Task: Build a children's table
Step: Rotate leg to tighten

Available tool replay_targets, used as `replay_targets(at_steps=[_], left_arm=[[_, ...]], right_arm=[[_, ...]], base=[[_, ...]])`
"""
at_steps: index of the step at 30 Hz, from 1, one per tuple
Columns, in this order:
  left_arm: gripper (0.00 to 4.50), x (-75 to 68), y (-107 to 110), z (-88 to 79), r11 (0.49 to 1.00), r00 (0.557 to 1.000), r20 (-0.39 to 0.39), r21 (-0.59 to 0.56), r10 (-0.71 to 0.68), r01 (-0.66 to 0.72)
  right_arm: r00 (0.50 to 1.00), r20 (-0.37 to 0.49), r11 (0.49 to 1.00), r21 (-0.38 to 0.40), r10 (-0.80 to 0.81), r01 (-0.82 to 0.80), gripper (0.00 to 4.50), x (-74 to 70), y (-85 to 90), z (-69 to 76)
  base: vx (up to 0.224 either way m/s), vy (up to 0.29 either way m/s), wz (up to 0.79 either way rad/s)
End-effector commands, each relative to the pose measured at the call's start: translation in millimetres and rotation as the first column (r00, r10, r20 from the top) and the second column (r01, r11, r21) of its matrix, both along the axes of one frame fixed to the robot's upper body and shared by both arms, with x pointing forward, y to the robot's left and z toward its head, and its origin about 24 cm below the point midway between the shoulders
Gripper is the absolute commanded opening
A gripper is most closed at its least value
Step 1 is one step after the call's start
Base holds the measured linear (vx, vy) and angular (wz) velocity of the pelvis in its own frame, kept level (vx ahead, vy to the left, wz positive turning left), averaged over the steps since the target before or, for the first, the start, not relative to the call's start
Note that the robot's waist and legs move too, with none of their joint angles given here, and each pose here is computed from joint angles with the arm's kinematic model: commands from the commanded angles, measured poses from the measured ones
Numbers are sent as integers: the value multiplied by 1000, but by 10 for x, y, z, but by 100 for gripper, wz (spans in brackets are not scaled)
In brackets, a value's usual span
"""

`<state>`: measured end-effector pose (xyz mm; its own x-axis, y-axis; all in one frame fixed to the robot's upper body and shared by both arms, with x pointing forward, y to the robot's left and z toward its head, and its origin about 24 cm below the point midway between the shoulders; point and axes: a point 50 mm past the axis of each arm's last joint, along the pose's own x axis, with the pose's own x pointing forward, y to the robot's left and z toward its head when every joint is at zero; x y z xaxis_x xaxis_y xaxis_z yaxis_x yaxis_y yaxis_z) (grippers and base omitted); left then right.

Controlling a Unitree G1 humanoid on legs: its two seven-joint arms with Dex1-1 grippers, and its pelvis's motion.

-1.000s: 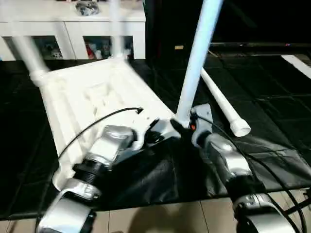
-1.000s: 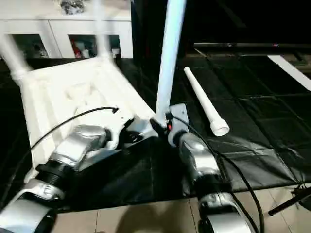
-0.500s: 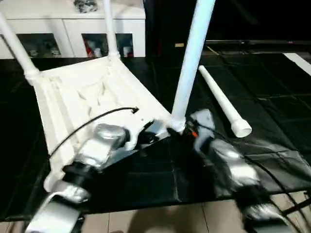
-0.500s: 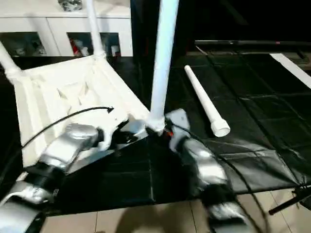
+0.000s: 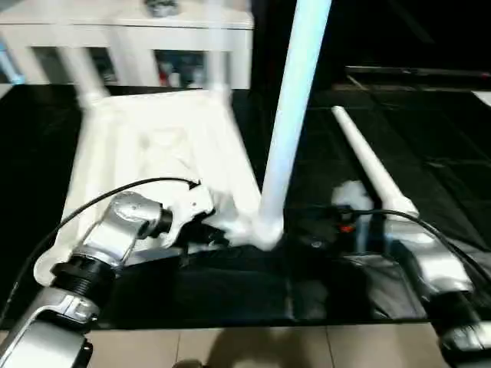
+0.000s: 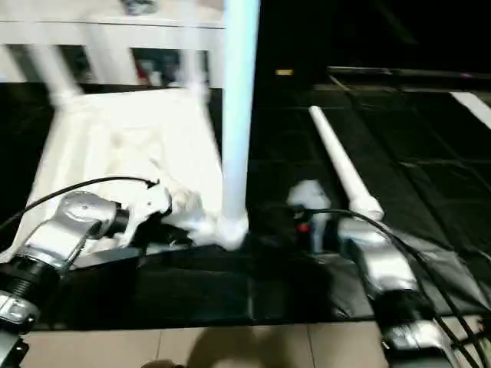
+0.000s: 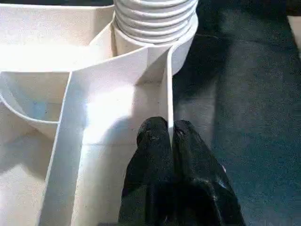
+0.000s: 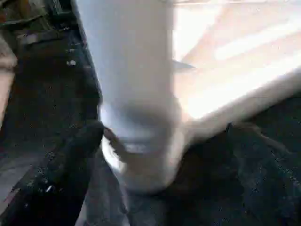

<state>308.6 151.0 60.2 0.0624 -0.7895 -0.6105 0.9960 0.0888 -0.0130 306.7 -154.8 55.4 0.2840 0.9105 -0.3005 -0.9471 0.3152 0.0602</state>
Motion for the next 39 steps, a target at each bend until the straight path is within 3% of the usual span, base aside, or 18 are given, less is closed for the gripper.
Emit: replay_targets(at_steps=[1, 5, 6, 10, 24, 31, 34, 35, 39], left_arm=[[0, -62, -133, -15, 989, 989, -34, 17, -144, 144], [0, -74, -153, -12, 979, 979, -38, 34, -200, 201], [0, -80, -162, -10, 975, 975, -41, 36, -218, 220], [0, -79, -175, -6, 968, 969, -40, 42, -245, 247], [0, -51, -139, -13, 968, 969, -38, 50, -245, 247], [0, 68, -182, 0, 999, 999, -40, -21, -32, 31], [0, 159, -259, 31, 994, 996, -10, -64, 88, -89], [0, 227, -327, 47, 979, 983, 5, -94, 183, -182], [0, 326, -503, 43, 929, 937, 10, -133, 350, -345]], right_arm=[[1000, 15, 1000, -15, 10, -9, 447, 30, 17, 17], [995, -14, 995, 1, 99, -99, 447, 24, 136, 29], [991, -31, 992, -1, 127, -127, 420, 17, 160, 20], [986, -52, 987, -19, 157, -159, 381, 33, 174, -8], [975, -96, 979, -7, 201, -203, 279, 36, 192, -43], [984, -132, 990, 81, 123, -113, 274, -19, 247, -111], [991, -134, 997, 73, 2, 7, 274, -16, 307, -199], [985, -133, 992, 47, -109, 116, 274, -7, 380, -284], [914, -172, 926, 23, -367, 377, 274, 43, 602, -419]], base=[[0, 0, 0], [0, 0, 0], [0, 0, 0], [0, 0, 0], [0, 0, 0], [0, 0, 0], [0, 0, 0], [0, 0, 0], [0, 0, 0]])
